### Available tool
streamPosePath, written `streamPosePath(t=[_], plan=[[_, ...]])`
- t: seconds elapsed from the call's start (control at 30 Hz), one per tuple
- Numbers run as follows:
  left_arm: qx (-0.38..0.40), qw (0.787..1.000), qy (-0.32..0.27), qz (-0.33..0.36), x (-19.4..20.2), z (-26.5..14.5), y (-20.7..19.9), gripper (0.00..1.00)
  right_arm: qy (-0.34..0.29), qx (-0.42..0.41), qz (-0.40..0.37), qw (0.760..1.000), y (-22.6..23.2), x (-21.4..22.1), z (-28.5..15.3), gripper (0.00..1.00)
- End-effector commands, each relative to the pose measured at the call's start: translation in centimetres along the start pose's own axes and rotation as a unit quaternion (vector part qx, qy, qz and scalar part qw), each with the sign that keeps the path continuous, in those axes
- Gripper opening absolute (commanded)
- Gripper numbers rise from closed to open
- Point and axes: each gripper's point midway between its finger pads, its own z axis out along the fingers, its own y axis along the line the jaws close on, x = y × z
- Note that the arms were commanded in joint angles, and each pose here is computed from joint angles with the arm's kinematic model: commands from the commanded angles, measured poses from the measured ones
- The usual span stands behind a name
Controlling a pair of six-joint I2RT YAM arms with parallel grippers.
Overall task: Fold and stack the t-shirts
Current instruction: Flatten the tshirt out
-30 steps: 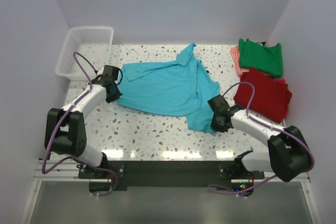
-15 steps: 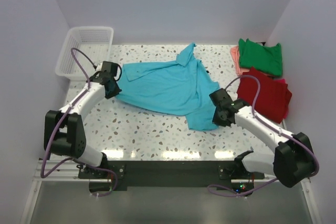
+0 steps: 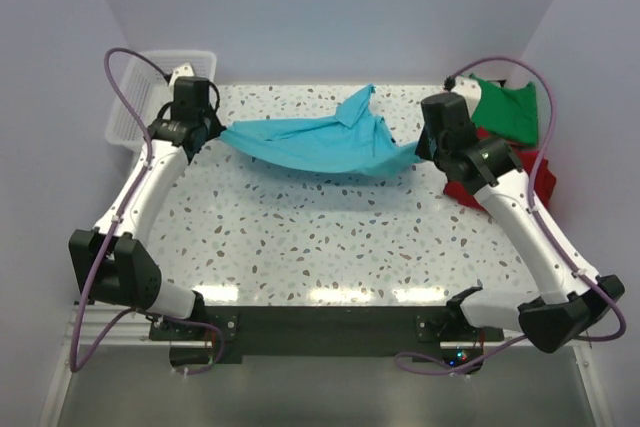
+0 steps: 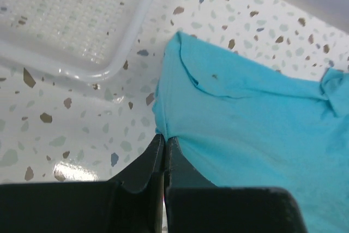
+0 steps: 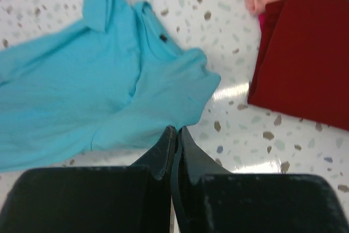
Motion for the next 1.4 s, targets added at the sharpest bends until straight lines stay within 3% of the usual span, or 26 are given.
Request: streamPosePath(t=[0.0,0.2,0.37,0.63,0.97,1.17,1.37], plan=[[0.037,0.996,-0.086,0.005,-7.0,-2.9,-2.0,0.00,-0.112,0.017,-0.019,0.993,0.1,-9.0,-2.9,0.00],[0.090,0.984,-0.153,0.002,-13.0,-5.9,-4.9,0.00,-0.231,-0.009,-0.006,0.973,1.4,-18.2,-7.6,0.00],[0.183,0.956,-0.230,0.010,-18.5,-10.0,-8.7,0.00,-0.297,-0.034,-0.003,0.954,1.9,-22.6,-11.1,0.00],[0.270,0.897,-0.349,0.038,-24.9,-18.3,-11.4,0.00,-0.388,-0.085,0.016,0.918,1.7,-27.3,-17.1,0.00],[0.298,0.855,-0.424,0.027,-27.0,-27.0,-9.7,0.00,-0.462,-0.140,0.037,0.875,0.3,-30.1,-24.2,0.00],[0.293,0.849,-0.441,0.009,-27.3,-28.5,-8.7,0.00,-0.481,-0.157,0.043,0.861,0.0,-30.8,-26.1,0.00],[0.269,0.865,-0.423,-0.009,-27.0,-24.9,-8.9,0.00,-0.469,-0.144,0.034,0.871,0.8,-30.4,-24.0,0.00]])
